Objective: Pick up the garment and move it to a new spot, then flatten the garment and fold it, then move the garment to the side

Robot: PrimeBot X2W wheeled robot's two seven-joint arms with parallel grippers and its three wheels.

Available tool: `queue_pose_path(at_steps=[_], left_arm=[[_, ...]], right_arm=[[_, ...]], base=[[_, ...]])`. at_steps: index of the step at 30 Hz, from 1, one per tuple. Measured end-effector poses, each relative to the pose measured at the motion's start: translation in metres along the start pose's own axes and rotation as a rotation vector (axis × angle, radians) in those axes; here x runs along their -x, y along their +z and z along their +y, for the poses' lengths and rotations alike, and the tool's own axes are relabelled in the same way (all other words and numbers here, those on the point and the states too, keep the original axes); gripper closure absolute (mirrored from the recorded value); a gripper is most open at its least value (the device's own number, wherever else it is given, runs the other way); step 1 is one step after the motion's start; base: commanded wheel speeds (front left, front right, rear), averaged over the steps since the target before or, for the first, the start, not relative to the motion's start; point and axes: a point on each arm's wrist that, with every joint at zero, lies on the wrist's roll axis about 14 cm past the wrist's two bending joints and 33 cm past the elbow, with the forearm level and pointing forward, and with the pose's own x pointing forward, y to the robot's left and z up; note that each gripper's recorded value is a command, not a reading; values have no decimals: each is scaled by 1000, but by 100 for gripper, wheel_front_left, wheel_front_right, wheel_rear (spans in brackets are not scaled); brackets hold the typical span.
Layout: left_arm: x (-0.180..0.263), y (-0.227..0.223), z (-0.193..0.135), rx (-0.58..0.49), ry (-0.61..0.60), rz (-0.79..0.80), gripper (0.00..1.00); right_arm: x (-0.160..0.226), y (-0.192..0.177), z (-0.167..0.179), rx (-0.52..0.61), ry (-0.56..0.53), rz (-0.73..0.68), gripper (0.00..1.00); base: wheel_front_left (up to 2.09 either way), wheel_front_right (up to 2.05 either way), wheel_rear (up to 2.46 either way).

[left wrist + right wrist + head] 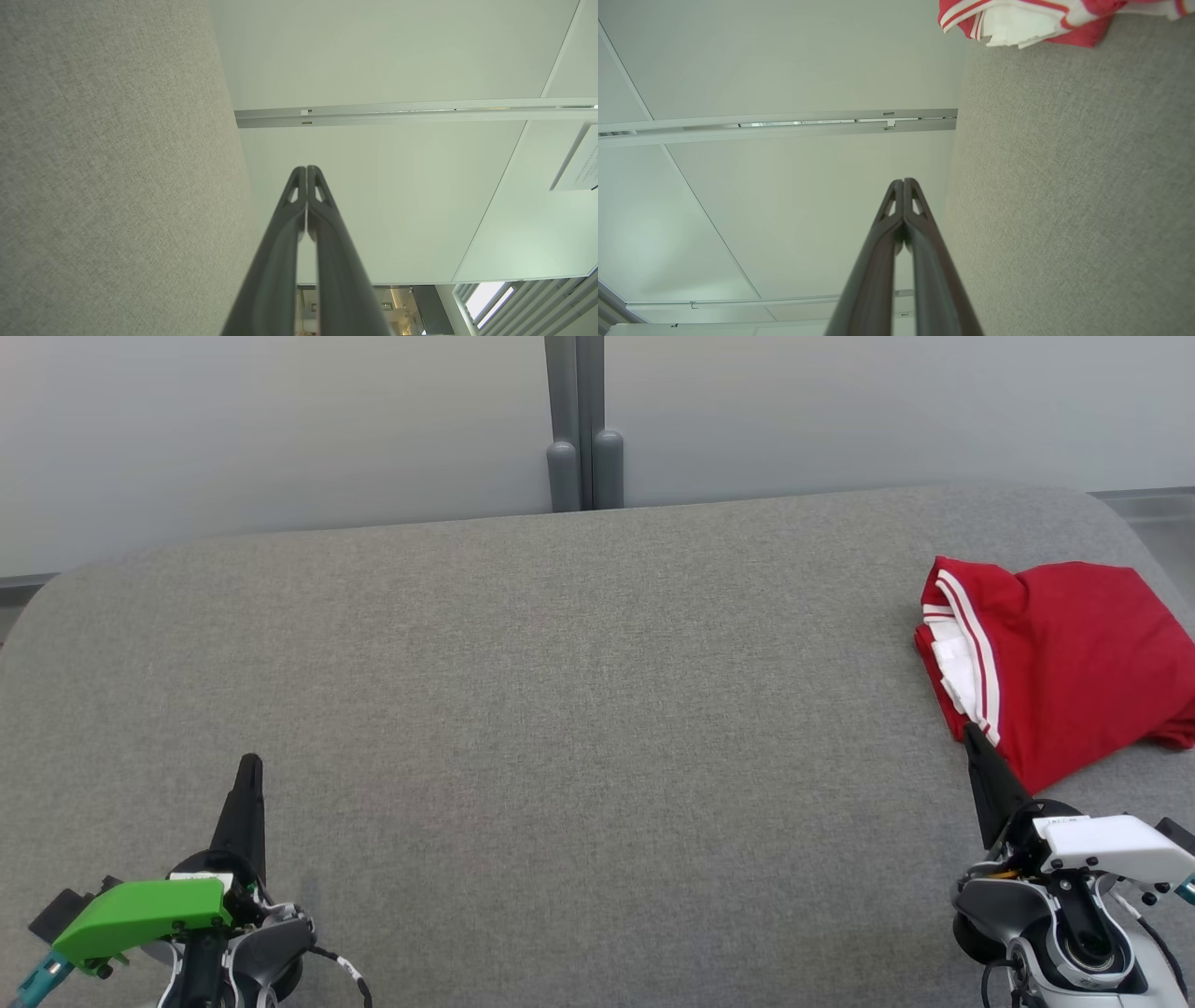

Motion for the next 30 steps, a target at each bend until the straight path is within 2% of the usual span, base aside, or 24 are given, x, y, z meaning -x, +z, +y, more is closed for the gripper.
queue_pose_path(at_steps=[30], left_arm=[[0,0,0,0,0,0,100]], right_arm=[[0,0,0,0,0,0,100]], base=[[0,0,0]])
